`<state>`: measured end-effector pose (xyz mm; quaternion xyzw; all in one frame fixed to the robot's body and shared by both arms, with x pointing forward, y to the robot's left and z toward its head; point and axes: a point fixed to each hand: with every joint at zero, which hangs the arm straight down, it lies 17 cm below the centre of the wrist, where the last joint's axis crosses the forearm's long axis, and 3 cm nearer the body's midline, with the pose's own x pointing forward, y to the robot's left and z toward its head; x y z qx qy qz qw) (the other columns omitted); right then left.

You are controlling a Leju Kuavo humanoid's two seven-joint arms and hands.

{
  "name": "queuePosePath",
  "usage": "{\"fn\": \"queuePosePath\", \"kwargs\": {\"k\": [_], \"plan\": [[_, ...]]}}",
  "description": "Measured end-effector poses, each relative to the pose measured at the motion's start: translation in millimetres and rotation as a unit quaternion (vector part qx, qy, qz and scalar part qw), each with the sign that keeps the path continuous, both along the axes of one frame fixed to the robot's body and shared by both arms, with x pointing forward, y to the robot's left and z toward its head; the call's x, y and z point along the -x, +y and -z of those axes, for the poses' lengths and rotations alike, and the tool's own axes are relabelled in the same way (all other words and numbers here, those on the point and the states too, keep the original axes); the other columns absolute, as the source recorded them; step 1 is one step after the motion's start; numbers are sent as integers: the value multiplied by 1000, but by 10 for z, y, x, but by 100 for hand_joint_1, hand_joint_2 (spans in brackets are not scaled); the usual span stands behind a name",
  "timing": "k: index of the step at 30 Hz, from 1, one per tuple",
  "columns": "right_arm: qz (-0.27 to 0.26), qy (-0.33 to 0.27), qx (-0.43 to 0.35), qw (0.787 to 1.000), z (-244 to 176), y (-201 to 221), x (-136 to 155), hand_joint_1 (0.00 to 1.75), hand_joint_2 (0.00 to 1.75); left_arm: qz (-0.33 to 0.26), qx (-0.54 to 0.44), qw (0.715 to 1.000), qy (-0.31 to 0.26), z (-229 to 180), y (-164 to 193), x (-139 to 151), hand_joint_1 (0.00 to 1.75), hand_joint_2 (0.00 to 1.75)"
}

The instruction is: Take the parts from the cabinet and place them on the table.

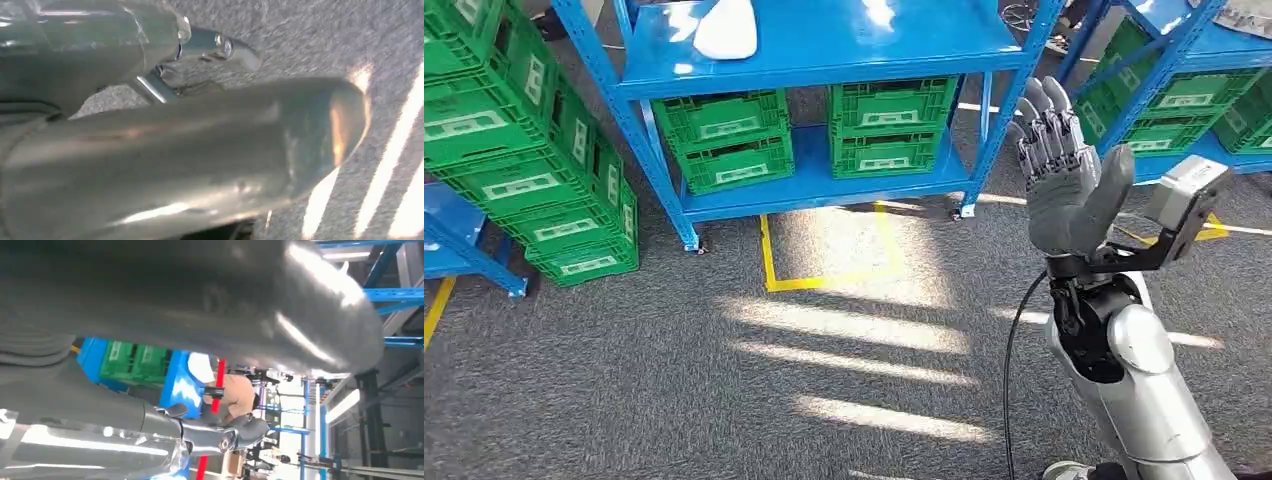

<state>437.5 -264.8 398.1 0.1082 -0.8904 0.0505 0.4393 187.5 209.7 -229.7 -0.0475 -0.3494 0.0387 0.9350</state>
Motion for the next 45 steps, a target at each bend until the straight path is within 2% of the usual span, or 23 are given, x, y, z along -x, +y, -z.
{"fn": "queuePosePath", "kwargs": {"k": [45], "plan": [[-7,3,-1,1000,21,46,-6,0,0,-10,-3,1000,7,25,53,41,0,0]]}}
